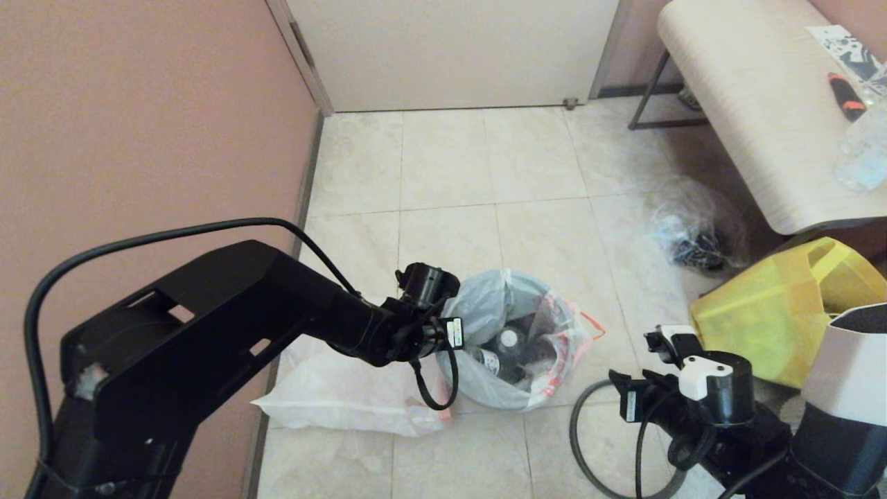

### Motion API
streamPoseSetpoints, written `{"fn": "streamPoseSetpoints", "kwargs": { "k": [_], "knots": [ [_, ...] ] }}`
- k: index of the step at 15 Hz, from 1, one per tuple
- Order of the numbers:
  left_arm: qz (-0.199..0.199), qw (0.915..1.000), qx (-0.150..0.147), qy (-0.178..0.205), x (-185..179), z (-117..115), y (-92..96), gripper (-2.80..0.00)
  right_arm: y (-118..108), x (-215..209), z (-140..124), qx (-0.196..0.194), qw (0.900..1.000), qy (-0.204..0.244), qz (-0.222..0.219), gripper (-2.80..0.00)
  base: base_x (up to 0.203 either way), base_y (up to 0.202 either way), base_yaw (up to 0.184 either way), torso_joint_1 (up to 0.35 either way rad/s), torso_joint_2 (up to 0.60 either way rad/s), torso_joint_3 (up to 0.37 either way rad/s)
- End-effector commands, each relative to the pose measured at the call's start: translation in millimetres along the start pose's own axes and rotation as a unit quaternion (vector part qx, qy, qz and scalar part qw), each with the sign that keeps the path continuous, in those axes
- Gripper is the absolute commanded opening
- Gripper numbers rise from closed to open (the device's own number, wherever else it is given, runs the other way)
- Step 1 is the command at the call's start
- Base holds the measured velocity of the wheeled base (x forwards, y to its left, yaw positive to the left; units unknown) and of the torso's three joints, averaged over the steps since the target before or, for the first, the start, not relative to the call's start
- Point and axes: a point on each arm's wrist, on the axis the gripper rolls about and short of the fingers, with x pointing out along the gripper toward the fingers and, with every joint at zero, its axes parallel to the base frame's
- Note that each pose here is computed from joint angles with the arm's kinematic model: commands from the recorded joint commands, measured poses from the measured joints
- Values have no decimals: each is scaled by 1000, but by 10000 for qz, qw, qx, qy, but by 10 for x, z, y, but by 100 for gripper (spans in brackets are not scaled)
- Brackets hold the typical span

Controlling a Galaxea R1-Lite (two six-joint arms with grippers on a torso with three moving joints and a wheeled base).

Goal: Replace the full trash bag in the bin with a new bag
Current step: Place the trash bag on the floor

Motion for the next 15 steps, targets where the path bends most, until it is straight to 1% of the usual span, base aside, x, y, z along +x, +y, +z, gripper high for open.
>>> {"fn": "streamPoseSetpoints", "kwargs": {
  "k": [1,3,4,5,9,11,14,15],
  "knots": [
    [-18,10000,-36,-80,-60,51,0,-280,21,141,-45,0,10000,18,-28,0,0,0,0,0,0,0],
    [-76,9999,-15,-95,-103,47,-53,-280,9,343,25,-25,9998,-171,-93,0,0,0,0,0,0,0],
    [-58,10000,17,-65,-88,18,-66,-280,-25,460,90,-19,9994,-305,-165,0,0,0,0,0,0,0],
    [-45,10000,24,-47,-84,11,-65,-280,-64,562,139,-20,9992,-346,-219,0,0,0,0,0,0,0],
    [-9,10000,-3,-56,-73,15,-31,-280,-188,833,243,-90,9989,-212,-399,0,0,0,0,0,0,0],
    [22,10000,-3,-7,-64,-15,-7,-280,-197,897,279,-84,9987,-249,-426,0,0,0,0,0,0,0],
    [72,9999,36,105,-54,-82,23,-280,-173,1013,251,-102,9988,-243,-419,0,0,0,0,0,0,0],
    [77,9999,30,114,-47,-90,26,-280,-167,1053,251,-161,9987,-245,-421,0,0,0,0,0,0,0]
  ]
}}
